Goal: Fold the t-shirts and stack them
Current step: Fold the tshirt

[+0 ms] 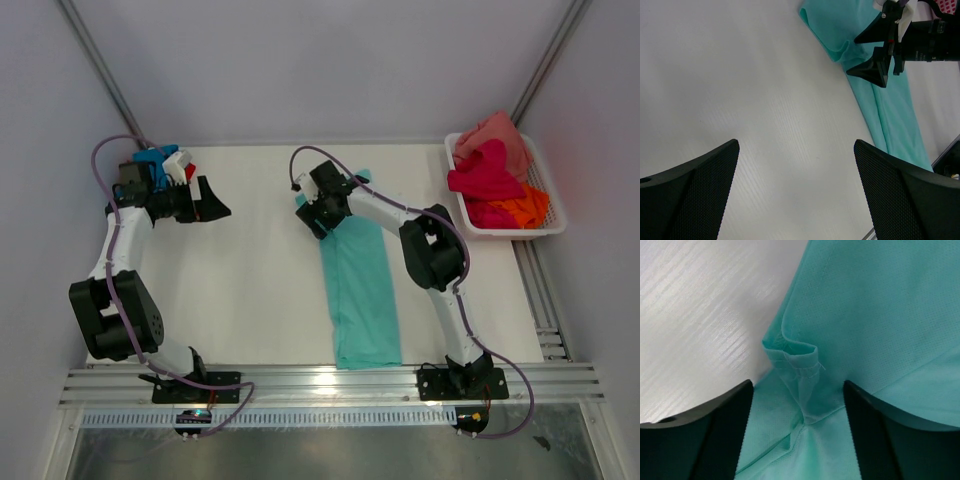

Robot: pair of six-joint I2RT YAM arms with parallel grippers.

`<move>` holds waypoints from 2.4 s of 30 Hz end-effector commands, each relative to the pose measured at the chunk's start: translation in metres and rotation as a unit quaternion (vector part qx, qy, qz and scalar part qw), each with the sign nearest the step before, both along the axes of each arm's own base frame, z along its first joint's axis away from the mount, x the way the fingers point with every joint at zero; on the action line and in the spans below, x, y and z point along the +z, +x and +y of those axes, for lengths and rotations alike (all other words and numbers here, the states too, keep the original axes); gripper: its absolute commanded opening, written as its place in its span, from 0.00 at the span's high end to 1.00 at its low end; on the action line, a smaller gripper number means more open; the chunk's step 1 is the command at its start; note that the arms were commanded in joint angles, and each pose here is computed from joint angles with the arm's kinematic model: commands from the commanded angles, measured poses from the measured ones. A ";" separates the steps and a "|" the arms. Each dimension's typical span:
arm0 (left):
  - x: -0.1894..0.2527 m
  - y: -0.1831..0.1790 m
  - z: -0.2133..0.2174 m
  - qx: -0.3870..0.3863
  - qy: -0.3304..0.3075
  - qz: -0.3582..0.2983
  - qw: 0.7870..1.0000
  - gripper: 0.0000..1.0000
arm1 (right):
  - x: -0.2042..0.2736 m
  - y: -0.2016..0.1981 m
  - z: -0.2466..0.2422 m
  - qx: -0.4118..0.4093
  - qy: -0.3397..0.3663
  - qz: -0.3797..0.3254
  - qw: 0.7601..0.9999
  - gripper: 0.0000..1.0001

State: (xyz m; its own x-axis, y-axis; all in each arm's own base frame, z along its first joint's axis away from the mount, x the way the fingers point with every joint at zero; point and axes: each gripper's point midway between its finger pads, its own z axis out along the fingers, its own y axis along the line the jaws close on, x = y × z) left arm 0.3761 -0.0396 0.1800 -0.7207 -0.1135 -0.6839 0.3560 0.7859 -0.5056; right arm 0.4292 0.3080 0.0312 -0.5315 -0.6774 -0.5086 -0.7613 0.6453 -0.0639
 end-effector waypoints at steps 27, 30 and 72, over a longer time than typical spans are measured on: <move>0.006 0.006 -0.001 -0.007 -0.001 -0.022 1.000 0.01 | 0.086 0.078 -0.079 -0.170 -0.113 -0.209 0.956 0.01; 0.006 0.005 -0.001 -0.007 0.005 -0.024 1.000 0.01 | 0.063 0.084 -0.093 -0.183 -0.134 -0.192 0.955 0.01; -0.037 -0.076 -0.112 -0.202 0.268 -0.056 0.940 0.01 | 0.007 0.128 -0.115 -0.244 -0.133 -0.110 0.954 0.01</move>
